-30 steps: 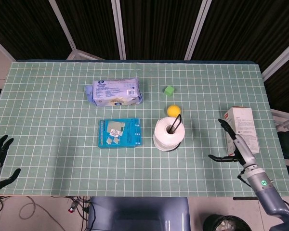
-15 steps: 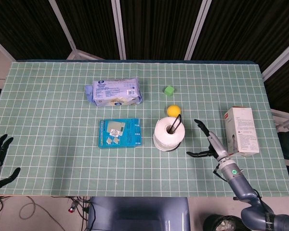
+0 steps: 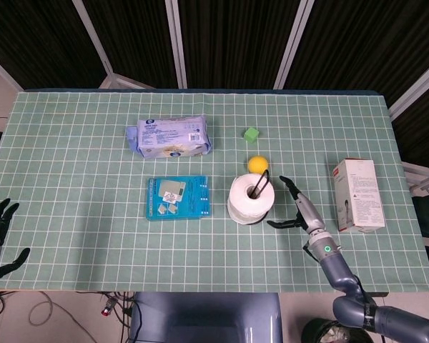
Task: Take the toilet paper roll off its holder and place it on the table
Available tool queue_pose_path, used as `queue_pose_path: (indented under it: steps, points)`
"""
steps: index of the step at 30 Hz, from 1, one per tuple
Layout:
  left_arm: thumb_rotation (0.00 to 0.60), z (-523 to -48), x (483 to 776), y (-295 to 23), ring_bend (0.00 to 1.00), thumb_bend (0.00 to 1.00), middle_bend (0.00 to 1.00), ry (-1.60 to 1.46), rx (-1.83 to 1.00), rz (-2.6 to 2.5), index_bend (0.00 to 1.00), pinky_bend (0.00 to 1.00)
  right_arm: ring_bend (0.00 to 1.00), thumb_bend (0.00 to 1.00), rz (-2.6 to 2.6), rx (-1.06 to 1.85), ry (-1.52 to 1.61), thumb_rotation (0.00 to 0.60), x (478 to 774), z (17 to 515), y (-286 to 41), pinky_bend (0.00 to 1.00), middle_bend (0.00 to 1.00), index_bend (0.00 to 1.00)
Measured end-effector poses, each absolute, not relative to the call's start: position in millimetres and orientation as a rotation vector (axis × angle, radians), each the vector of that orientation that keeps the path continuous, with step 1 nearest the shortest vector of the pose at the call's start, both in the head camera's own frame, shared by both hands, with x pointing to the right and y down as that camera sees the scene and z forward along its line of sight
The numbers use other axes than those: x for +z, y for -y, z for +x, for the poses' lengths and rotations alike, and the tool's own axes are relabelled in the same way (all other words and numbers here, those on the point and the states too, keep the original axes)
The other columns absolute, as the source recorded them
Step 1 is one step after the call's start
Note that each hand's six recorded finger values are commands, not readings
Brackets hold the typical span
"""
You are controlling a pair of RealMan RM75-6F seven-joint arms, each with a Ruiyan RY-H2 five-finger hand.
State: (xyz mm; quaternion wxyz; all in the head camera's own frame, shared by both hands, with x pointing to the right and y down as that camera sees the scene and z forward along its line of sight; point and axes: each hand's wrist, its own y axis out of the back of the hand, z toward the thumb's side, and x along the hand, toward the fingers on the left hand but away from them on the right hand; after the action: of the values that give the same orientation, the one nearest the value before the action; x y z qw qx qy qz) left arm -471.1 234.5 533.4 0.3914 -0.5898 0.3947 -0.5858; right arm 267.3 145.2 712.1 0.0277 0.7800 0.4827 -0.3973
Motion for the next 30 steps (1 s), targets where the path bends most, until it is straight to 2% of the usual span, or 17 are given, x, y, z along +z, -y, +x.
queue_pose_path:
  steps: [30]
  points:
    - [0.600, -472.7, 534.1, -234.0, 0.00, 0.22, 0.00, -1.007, -1.498, -1.495, 0.06, 0.00, 0.00, 0.00, 2.244, -1.068, -1.405, 0.600, 740.7, 226.8, -138.0, 0.00, 0.00, 0.00]
